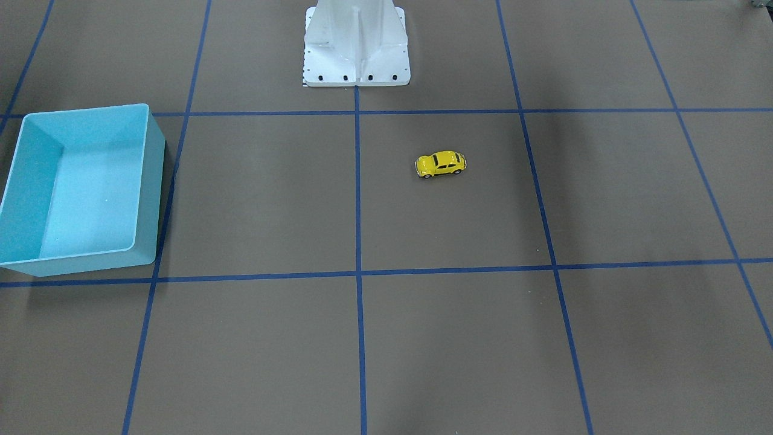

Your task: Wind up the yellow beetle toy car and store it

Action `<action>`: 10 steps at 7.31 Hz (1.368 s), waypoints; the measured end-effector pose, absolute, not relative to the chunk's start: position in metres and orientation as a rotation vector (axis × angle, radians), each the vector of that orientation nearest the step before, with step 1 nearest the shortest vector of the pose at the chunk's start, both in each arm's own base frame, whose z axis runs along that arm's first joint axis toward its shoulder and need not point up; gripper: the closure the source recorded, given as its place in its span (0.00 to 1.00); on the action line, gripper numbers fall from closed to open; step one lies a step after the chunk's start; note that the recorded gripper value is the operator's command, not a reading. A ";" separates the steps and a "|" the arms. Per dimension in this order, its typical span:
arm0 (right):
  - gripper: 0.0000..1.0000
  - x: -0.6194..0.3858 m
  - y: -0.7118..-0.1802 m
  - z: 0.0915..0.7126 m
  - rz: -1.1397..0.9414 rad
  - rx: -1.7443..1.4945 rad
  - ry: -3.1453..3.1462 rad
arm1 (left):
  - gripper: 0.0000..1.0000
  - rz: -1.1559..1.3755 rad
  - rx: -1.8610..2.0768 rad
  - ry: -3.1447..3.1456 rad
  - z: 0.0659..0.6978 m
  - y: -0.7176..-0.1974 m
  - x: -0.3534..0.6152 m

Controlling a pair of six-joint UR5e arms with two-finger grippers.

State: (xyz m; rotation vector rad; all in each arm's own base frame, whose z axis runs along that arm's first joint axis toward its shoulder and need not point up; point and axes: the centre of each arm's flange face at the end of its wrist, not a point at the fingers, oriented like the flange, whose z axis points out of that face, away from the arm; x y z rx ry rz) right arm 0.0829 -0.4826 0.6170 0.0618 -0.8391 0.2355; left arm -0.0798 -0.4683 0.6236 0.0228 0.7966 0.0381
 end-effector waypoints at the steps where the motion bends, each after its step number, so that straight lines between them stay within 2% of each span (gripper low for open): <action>1: 0.00 0.083 -0.484 0.616 0.235 0.064 -0.839 | 0.00 0.038 0.024 0.795 0.623 -0.469 -0.080; 4: 0.00 0.083 -0.486 0.614 0.234 0.067 -0.838 | 0.00 0.050 0.042 0.794 0.612 -0.466 -0.079; 6: 0.00 0.083 -0.486 0.617 0.235 0.063 -0.838 | 0.00 0.094 0.088 0.792 0.584 -0.470 -0.069; 10: 0.00 0.081 -0.482 0.623 0.237 0.050 -0.827 | 0.00 0.447 0.222 0.813 0.458 -0.513 0.072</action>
